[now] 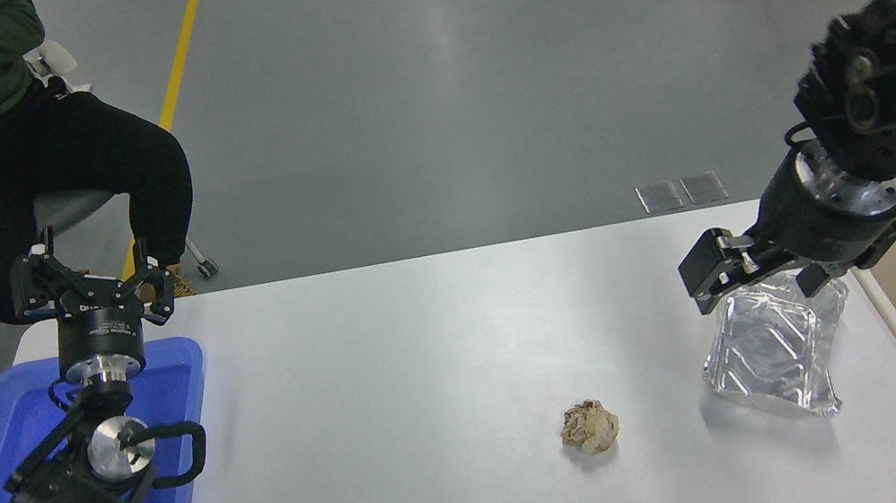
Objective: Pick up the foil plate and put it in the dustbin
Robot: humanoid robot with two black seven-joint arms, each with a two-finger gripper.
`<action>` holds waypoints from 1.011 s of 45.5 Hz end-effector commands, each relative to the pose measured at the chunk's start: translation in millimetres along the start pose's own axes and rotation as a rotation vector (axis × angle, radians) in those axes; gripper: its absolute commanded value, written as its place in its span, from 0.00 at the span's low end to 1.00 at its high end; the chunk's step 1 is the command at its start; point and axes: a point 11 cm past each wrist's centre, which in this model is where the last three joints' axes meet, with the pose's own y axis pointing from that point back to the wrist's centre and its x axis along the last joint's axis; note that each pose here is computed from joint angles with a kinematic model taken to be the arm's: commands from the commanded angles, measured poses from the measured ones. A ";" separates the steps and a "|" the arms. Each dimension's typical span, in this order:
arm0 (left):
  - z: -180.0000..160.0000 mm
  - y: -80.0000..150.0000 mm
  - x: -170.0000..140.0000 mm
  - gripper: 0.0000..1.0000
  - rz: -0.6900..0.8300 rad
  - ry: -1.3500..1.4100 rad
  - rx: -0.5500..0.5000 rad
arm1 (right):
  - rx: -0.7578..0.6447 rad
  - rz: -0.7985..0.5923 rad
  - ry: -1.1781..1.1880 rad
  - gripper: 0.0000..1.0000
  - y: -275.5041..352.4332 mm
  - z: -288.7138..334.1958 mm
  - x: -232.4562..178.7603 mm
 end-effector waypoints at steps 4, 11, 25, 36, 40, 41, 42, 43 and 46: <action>0.2 -0.2 -0.1 0.99 0.000 0.000 0.000 | -0.117 0.093 -0.167 1.00 -53.8 119.5 20.9; 0.2 -0.2 -0.1 0.99 0.000 0.000 0.000 | -0.119 0.101 -0.244 1.00 -84.7 147.3 15.9; 0.2 -0.2 -0.1 0.99 0.000 0.000 0.000 | -0.099 0.092 -0.331 1.00 -134.1 161.4 -4.9; 0.0 -0.1 -0.1 0.99 -0.001 -0.001 0.001 | -0.096 0.129 -0.406 1.00 -174.3 155.7 -28.5; 0.0 -0.1 -0.1 0.99 -0.001 -0.001 0.001 | -0.100 0.162 -0.405 1.00 -185.1 149.9 -30.6; 0.2 -0.2 -0.1 0.99 0.000 0.000 0.000 | -0.093 0.171 -0.402 1.00 -189.4 144.6 -30.4; 0.0 -0.1 -0.1 0.99 -0.001 -0.001 0.001 | -0.090 0.184 -0.405 1.00 -192.1 141.8 -29.4; 0.0 -0.1 -0.1 0.99 -0.001 -0.001 0.001 | -0.087 0.190 -0.407 1.00 -196.2 138.4 -29.9; 0.0 -0.1 -0.1 0.99 -0.001 -0.001 0.001 | -0.094 0.212 -0.429 1.00 -202.7 136.1 -29.4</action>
